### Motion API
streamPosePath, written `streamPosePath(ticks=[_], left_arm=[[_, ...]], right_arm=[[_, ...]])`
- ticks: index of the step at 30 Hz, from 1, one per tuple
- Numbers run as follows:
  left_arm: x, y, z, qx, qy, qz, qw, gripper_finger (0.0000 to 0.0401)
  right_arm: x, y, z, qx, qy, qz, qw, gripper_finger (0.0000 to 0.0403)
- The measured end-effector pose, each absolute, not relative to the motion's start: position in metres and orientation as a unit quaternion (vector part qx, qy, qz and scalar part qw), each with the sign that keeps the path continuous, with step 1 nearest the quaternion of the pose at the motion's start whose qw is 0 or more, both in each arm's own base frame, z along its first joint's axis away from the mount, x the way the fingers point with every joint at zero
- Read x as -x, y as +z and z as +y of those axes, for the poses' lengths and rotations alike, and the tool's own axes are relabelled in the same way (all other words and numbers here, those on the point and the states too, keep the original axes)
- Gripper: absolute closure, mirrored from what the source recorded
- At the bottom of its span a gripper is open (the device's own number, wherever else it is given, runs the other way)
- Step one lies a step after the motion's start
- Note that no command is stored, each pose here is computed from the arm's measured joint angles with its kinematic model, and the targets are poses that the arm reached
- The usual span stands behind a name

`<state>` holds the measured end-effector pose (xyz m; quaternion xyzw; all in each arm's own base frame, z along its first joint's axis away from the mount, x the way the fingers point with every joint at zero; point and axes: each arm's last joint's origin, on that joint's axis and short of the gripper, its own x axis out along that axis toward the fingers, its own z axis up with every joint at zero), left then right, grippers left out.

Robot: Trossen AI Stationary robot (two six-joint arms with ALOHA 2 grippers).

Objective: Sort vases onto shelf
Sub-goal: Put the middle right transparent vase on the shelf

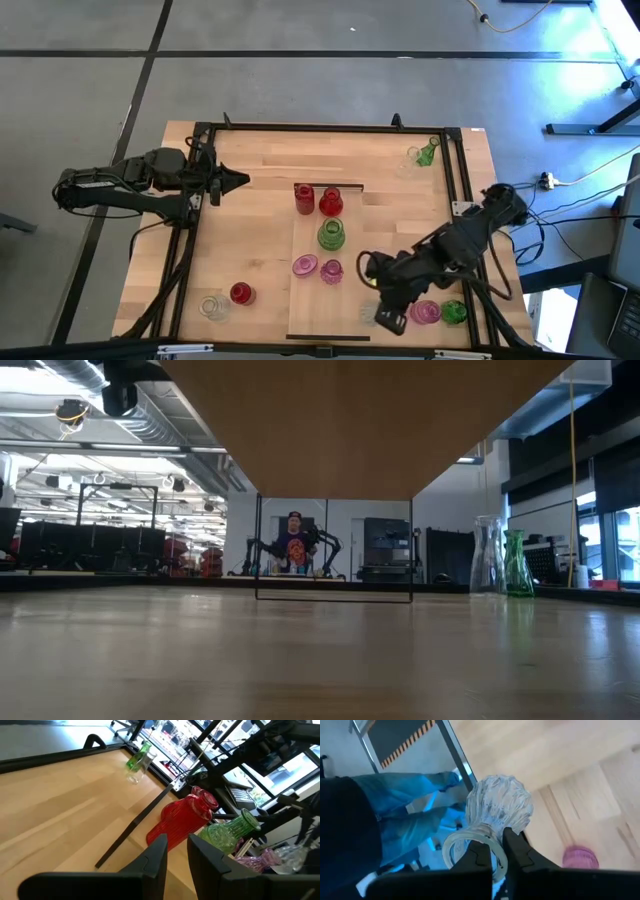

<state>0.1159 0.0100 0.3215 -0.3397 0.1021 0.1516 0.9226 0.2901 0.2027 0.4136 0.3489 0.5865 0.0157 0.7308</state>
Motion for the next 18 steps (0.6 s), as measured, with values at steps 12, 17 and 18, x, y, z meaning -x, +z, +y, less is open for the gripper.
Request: streamPosePath(ticks=[12,17,18], left_arm=[[-0.113,0.314,0.01,0.334,0.167,0.139,0.917,0.0333],[-0.113,0.313,0.01,0.333,0.169,0.147,0.916,0.0333],[-0.113,0.313,0.01,0.333,0.169,0.147,0.916,0.0333]], right_arm=[[-0.324,0.394,0.21,-0.341,-0.025,0.605,0.719,0.0403],[-0.328,0.388,0.212,-0.341,-0.026,0.614,0.711,0.0403],[-0.329,0.386,0.213,-0.341,-0.027,0.615,0.71,0.0403]])
